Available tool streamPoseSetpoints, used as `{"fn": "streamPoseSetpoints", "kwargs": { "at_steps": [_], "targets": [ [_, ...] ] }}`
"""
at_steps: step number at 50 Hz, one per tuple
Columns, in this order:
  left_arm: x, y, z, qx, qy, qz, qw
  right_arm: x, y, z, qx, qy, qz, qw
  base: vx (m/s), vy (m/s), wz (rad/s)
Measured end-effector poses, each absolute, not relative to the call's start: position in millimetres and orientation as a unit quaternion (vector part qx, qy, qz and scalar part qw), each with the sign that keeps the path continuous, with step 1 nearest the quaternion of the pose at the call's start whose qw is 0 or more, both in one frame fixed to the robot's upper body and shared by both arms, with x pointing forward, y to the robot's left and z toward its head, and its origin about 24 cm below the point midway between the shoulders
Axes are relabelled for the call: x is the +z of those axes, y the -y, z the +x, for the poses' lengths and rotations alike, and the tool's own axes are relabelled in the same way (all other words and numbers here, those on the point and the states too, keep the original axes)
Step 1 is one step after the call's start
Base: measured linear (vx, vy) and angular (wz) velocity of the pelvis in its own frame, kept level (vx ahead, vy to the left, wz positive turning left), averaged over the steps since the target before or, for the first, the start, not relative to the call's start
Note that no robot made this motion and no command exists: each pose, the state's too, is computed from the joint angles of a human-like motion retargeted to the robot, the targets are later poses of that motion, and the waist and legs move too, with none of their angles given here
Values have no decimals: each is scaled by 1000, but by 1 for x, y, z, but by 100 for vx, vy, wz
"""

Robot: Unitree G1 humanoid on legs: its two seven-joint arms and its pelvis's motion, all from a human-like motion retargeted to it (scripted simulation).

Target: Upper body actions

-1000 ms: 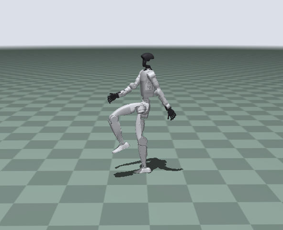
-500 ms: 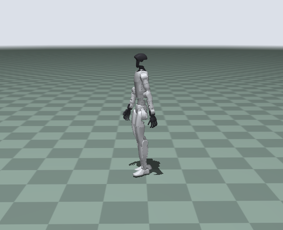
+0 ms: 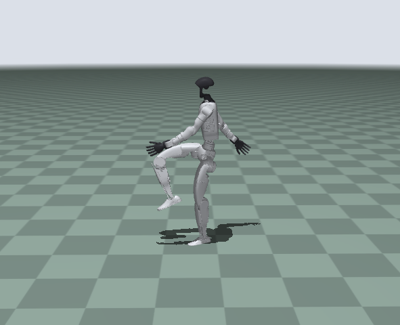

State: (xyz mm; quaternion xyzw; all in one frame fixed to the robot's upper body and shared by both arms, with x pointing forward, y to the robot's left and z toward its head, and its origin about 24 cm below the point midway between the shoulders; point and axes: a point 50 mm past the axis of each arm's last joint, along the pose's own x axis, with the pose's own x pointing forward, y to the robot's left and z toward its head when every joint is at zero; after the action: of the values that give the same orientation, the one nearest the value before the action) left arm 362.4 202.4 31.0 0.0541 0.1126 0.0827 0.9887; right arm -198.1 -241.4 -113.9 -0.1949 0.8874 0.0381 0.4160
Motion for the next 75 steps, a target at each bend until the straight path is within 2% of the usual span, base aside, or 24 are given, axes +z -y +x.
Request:
{"fn": "streamPoseSetpoints", "kwargs": {
  "at_steps": [5,12,18,23,28,31,38,47,53,58,60,65,68,71,75],
  "targets": [
    [60,-202,376,92,-62,93,989,-103,234,-219,25,-908,-169,383,5,-4,20],
    [3,-205,343,90,-147,87,981,-141,225,-153,36,-847,-159,507,1,5,-56],
    [-88,-216,256,70,-327,85,939,-171,214,-67,78,-748,-212,624,0,-1,-74],
    [-140,-215,169,69,-452,54,888,-175,214,-26,94,-686,-278,666,5,-7,-60],
    [-169,-209,83,80,-566,17,820,-175,220,-15,95,-659,-312,678,4,-14,-46],
    [-173,-209,57,95,-600,-2,794,-174,223,-17,87,-665,-300,678,-2,-15,-10],
    [-174,-210,50,101,-612,-12,784,-173,223,-32,57,-694,-261,669,-7,-17,7],
    [-175,-209,50,102,-629,-37,770,-172,226,-32,42,-697,-278,660,-14,-15,-24],
    [-177,-218,10,130,-677,-15,724,-171,221,-33,-7,-733,-193,652,-6,-12,3],
    [-170,-217,-71,151,-750,0,643,-173,206,39,-47,-649,-157,743,-15,-17,-27],
    [-161,-212,-111,114,-797,19,593,-167,190,92,-74,-573,-135,805,-16,-22,-56],
    [-131,-186,-190,-24,-882,-13,470,-130,143,208,-16,-441,-37,897,-11,-7,-61],
    [-107,-168,-229,-98,-911,-54,398,-77,118,283,34,-316,-15,948,-2,-2,-110],
    [-95,-163,-245,-130,-923,-56,358,-21,110,334,67,-195,-24,978,-1,-1,-112],
    [-94,-165,-247,-140,-922,-46,358,41,104,370,79,-66,-62,993,6,-3,-47]
  ]
}}
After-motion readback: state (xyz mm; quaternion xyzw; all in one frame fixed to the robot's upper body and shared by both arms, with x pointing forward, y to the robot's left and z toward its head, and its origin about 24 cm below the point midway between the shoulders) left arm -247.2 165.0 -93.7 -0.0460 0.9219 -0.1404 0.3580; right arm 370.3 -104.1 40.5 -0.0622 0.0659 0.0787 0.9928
